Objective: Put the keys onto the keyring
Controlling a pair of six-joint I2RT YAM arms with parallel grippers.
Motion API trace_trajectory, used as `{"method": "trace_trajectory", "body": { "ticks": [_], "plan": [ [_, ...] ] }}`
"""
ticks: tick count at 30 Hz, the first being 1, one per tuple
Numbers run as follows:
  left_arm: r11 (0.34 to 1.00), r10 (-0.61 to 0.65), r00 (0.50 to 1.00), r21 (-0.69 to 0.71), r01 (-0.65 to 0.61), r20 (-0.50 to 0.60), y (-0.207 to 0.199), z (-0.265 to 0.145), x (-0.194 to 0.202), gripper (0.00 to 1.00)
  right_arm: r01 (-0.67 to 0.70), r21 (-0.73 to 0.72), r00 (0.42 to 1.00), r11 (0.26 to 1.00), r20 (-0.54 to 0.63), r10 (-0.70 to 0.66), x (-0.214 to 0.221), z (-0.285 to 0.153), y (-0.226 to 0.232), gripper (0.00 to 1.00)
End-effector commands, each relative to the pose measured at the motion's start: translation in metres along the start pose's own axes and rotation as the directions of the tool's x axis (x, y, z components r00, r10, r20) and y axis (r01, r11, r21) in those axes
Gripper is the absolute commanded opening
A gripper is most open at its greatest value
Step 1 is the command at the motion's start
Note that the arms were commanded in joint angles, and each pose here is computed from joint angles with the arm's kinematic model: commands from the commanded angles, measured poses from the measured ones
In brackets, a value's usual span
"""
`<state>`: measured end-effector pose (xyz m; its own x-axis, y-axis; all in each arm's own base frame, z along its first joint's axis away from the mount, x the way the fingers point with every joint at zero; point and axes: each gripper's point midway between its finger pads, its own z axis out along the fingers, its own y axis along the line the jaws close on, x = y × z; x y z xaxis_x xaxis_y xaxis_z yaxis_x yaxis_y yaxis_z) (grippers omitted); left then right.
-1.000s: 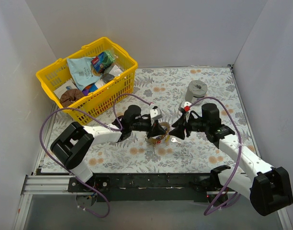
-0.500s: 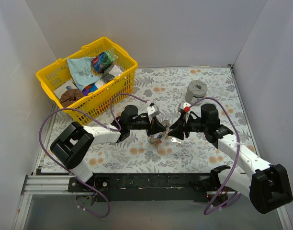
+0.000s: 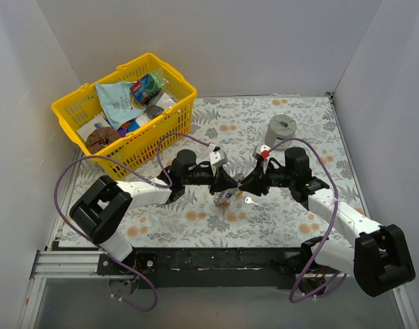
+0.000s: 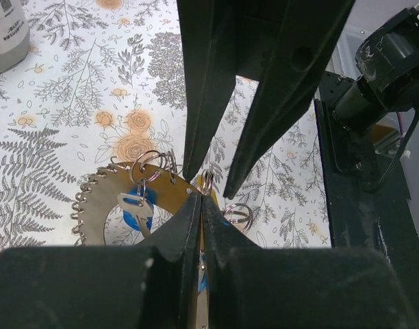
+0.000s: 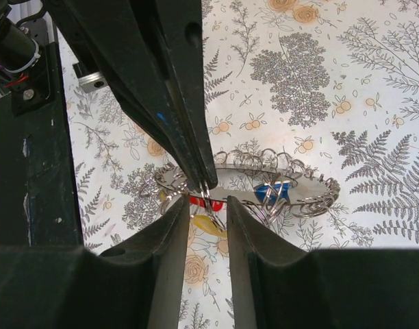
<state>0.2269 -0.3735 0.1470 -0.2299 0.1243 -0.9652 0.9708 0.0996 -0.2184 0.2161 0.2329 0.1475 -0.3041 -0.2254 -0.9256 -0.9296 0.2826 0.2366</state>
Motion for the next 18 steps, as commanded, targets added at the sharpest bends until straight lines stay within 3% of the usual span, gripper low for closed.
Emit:
{"method": "trace_trajectory", "body": {
  "ticks": [1,12,18],
  "plan": [
    [0.996,0.077,0.994,0.028,-0.080,0.082,-0.011,-0.008,-0.037,0.00,0.026,0.003,0.999,1.000,0.028,-0.027,-0.007,0.003,-0.005,0.31],
    [0.996,0.077,0.994,0.047,-0.081,0.082,-0.014,-0.008,-0.039,0.00,0.025,-0.031,0.999,0.999,0.036,-0.024,-0.015,0.008,-0.006,0.02],
    [0.996,0.071,0.994,0.044,-0.075,0.077,-0.013,-0.010,-0.036,0.00,0.036,-0.041,0.998,0.999,0.043,-0.034,-0.018,0.007,-0.003,0.01]
  ]
}}
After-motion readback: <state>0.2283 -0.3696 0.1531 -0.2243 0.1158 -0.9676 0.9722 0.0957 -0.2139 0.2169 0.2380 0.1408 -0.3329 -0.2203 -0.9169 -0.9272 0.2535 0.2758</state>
